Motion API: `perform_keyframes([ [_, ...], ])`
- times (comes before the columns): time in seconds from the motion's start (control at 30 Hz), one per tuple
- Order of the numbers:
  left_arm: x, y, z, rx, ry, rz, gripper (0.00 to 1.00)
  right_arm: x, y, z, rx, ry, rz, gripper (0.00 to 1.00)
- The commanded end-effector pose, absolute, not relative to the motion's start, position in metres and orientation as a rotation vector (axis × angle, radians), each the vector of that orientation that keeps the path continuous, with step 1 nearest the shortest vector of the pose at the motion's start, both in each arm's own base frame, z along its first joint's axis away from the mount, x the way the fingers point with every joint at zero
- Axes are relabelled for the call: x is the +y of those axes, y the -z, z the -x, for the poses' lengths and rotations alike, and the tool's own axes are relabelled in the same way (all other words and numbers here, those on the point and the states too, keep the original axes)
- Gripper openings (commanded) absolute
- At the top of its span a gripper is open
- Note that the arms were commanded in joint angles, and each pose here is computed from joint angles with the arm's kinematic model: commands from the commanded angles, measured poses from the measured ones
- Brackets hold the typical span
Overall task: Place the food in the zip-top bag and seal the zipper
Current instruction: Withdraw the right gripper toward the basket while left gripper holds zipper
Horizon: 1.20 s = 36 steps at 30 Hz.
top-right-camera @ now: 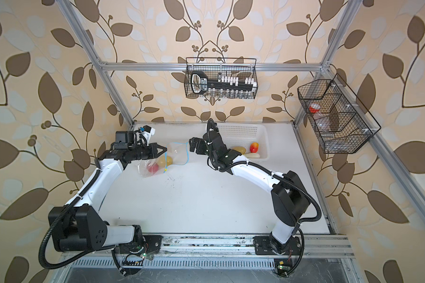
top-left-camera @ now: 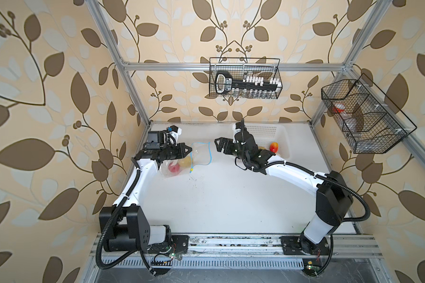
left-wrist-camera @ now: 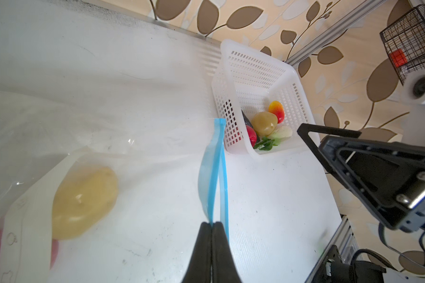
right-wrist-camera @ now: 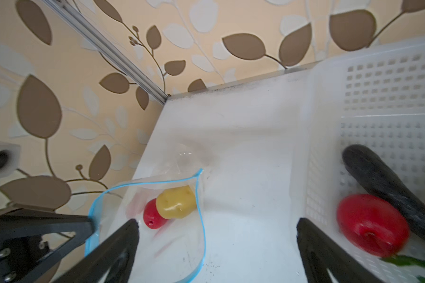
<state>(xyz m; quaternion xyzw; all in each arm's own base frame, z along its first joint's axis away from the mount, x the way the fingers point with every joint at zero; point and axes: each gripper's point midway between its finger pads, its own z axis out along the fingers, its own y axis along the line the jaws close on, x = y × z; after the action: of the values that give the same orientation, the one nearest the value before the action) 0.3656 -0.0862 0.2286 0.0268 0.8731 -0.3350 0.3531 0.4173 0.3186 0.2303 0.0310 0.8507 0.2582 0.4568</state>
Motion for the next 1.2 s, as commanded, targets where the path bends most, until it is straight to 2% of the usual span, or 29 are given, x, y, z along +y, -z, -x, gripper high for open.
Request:
perform_keyframes([
  [0.0, -0.081, -0.230, -0.371, 2.234, 0.829, -0.091, 0.00, 0.288, -0.228, -0.422, 2.135, -0.478, -0.162, 1.00],
  [0.8, -0.079, -0.218, -0.376, 2.259, 0.811, -0.081, 0.00, 0.181, -0.190, -0.440, 2.246, -0.193, -0.367, 1.00],
  [1.17, -0.090, -0.206, -0.376, 2.293, 0.801, -0.120, 0.00, 0.141, -0.171, -0.445, 2.306, -0.156, -0.430, 1.00],
])
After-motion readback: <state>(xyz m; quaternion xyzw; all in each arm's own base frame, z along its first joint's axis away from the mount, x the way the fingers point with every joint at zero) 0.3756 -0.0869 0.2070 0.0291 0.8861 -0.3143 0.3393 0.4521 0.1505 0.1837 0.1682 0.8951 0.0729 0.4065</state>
